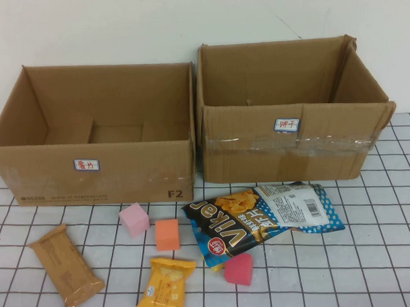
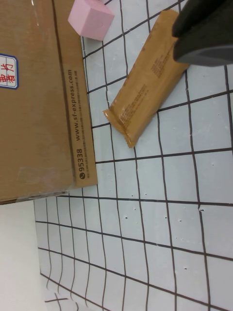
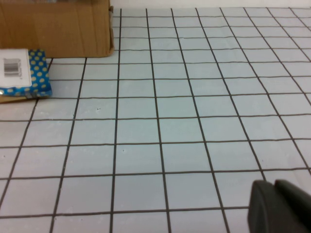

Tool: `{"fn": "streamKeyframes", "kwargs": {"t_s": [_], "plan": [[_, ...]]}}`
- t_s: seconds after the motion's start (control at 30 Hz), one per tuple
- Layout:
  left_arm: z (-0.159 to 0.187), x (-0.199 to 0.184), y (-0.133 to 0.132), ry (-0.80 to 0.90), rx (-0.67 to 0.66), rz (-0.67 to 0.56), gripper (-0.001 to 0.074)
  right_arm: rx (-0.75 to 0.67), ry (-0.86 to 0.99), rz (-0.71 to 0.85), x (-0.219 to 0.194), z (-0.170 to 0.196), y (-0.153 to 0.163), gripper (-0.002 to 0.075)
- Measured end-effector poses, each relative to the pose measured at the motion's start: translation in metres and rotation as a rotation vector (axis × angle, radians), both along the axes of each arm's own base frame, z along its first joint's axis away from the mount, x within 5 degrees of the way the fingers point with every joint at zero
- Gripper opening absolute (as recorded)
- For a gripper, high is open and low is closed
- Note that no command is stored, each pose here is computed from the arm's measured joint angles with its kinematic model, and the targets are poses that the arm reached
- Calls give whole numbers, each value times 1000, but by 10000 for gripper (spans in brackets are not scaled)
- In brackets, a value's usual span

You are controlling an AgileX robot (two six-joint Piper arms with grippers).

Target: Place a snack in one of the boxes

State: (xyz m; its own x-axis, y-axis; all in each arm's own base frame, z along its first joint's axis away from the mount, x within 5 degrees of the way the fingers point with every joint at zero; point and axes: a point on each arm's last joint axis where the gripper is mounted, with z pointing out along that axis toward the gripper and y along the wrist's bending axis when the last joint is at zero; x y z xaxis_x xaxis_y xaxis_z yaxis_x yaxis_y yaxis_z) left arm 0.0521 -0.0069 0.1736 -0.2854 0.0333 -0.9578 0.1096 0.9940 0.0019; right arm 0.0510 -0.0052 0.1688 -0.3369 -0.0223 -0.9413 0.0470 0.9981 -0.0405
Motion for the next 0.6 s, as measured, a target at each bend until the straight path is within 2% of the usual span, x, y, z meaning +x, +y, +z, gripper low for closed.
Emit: {"fn": "streamKeyframes", "kwargs": {"t_s": [0.27,0.33,0.37,0.47,0.6], "plan": [[1,0,0,-16,-1,1,-1,-1,-47,7,2,2,1,-1],[10,3,1,-130,-11,12,-1,-26,-168,24,4,13,2,-1],[10,3,1,-130,-11,12,-1,-28,-168,24,4,13,1,-1],[27,4,2,-314,-26,29,-1,-48,-325,50,6,27,4,-1],[45,2,4,-515,-38,47,-1,-60,-588,94,3,51,8,-1]]}}
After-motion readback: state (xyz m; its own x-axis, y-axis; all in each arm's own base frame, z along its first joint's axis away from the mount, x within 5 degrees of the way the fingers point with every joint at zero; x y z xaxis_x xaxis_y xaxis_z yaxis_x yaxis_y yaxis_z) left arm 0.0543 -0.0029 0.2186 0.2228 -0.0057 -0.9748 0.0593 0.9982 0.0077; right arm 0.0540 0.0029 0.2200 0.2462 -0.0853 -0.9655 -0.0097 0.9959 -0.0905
